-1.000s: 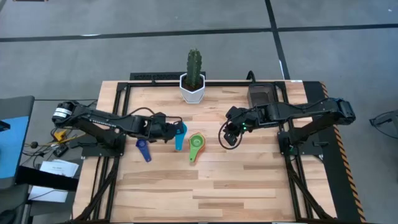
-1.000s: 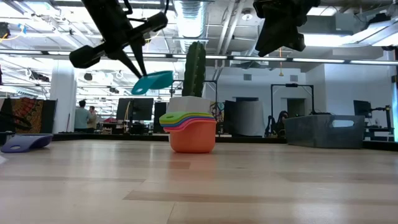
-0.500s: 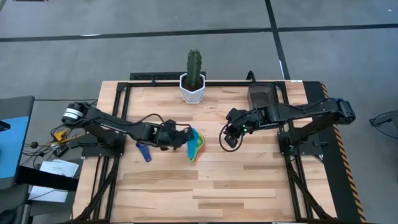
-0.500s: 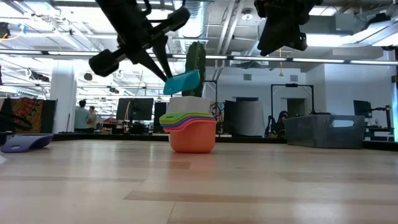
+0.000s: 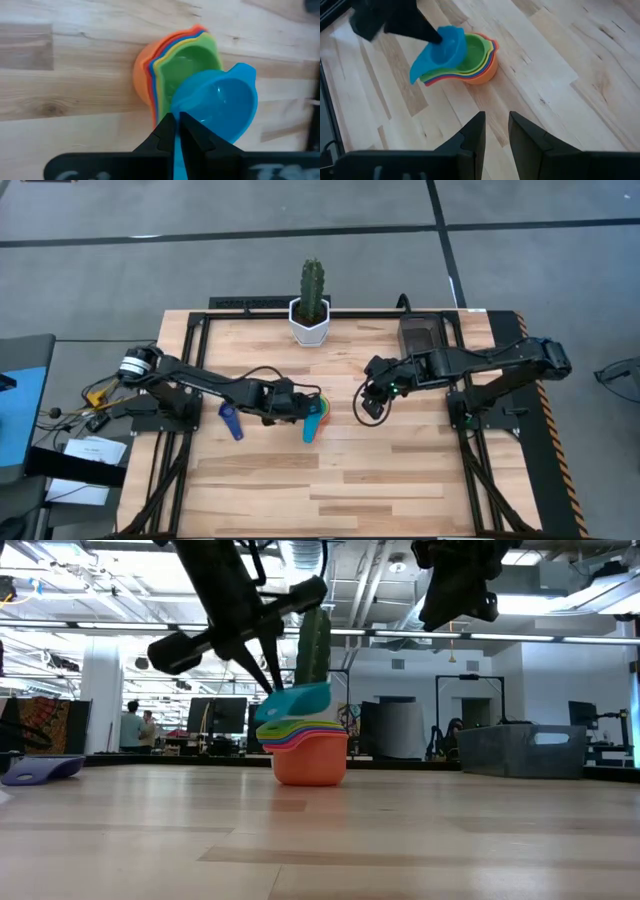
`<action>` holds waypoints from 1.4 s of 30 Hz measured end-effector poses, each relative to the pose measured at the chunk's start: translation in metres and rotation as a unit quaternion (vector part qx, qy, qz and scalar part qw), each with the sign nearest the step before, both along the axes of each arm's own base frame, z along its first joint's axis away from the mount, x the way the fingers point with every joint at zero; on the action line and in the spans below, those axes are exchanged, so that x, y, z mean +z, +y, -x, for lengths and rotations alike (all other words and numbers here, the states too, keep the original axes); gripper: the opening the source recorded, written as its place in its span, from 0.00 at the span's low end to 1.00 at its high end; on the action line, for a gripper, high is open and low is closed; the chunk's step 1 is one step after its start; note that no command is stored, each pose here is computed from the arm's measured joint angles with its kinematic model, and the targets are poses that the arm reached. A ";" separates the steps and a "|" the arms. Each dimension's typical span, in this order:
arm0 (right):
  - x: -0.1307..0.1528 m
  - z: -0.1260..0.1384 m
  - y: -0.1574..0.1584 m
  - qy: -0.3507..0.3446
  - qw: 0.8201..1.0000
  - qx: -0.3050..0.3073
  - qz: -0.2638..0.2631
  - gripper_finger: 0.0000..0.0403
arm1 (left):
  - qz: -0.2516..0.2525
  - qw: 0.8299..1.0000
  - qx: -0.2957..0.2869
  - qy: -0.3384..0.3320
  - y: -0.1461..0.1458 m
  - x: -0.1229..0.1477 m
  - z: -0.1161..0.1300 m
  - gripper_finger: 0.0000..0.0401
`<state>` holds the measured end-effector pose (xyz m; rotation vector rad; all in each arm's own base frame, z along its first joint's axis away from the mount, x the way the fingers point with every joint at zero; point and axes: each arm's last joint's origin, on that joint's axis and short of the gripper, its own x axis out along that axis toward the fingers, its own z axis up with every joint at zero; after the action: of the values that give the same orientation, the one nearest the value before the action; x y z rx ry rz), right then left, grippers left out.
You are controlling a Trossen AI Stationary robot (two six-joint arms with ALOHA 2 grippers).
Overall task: Nest measuring cups in basket
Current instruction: Stack the light blue measuring cup on top of the green measuring cup, then stack the violet measuring cup on top of the light blue measuring cup
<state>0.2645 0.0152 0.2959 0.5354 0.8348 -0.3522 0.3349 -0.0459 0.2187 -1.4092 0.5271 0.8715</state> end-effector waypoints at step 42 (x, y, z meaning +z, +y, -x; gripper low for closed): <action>-0.006 0.008 0.001 0.052 0.999 0.002 0.009 0.27 | -0.081 0.979 -0.076 0.169 0.015 0.039 0.072 0.24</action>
<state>0.2562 0.0159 0.2900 0.5022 0.9323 -0.3864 0.2633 -0.0313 0.2581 -1.0632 0.7931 1.0129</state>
